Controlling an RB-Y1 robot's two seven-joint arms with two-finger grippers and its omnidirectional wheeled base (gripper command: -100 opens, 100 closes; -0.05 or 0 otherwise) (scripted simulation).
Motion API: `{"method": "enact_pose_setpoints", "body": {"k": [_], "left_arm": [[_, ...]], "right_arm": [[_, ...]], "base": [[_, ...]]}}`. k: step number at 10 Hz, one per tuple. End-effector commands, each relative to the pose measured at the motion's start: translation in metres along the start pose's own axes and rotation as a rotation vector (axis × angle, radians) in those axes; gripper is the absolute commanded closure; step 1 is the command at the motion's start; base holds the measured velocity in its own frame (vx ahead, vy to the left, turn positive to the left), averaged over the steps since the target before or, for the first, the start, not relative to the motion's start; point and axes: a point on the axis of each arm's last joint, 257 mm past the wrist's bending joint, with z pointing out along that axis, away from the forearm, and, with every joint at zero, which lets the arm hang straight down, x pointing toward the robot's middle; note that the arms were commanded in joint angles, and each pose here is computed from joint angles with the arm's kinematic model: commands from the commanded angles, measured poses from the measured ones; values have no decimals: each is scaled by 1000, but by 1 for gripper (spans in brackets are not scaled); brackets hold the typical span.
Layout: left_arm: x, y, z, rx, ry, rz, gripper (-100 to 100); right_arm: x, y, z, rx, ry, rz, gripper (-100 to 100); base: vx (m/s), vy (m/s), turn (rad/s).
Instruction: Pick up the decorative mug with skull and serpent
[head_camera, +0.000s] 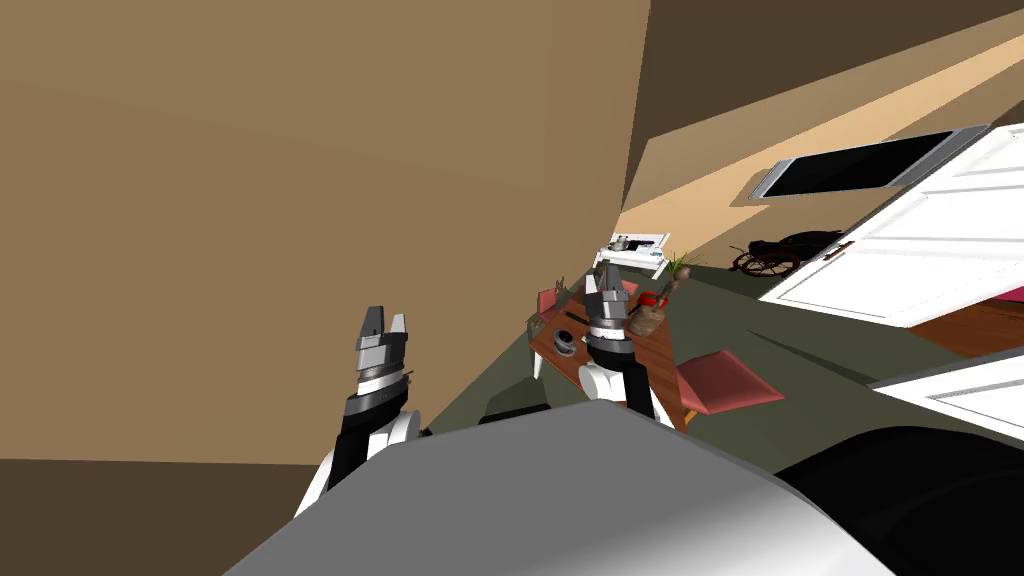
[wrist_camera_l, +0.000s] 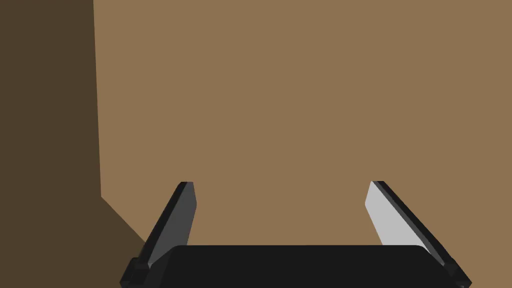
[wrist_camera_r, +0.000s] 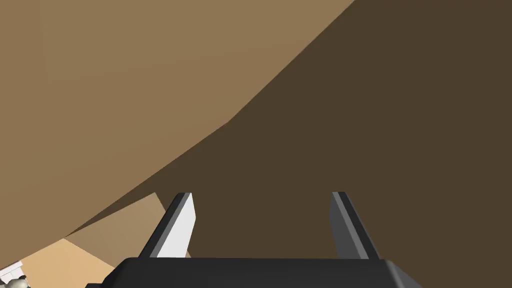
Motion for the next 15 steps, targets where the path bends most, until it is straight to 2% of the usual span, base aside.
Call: {"method": "enact_pose_setpoints", "body": {"k": [1,4,7,10,11,12,13,15], "left_arm": [[0,0,0,0,0,0,0],[0,0,0,0,0,0,0],[0,0,0,0,0,0,0],[0,0,0,0,0,0,0],[0,0,0,0,0,0,0],[0,0,0,0,0,0,0],[0,0,0,0,0,0,0],[0,0,0,0,0,0,0]], "right_arm": [[-1,-5,-2,9,26,-35,-100],[-3,-21,-10,44,75,-110,-100],[-8,-54,-27,121,142,-222,-100],[-24,-101,-57,241,227,-373,-100],[-24,-102,-57,244,227,-373,-100],[-32,-118,-70,289,260,-430,-100],[-33,-120,-71,294,260,-431,-100],[-51,-152,-100,387,335,-551,-100]], "base": [[-2,15,71],[7,22,104],[14,23,170],[24,33,217],[15,21,68],[12,21,162],[10,13,78],[22,31,243]]}}
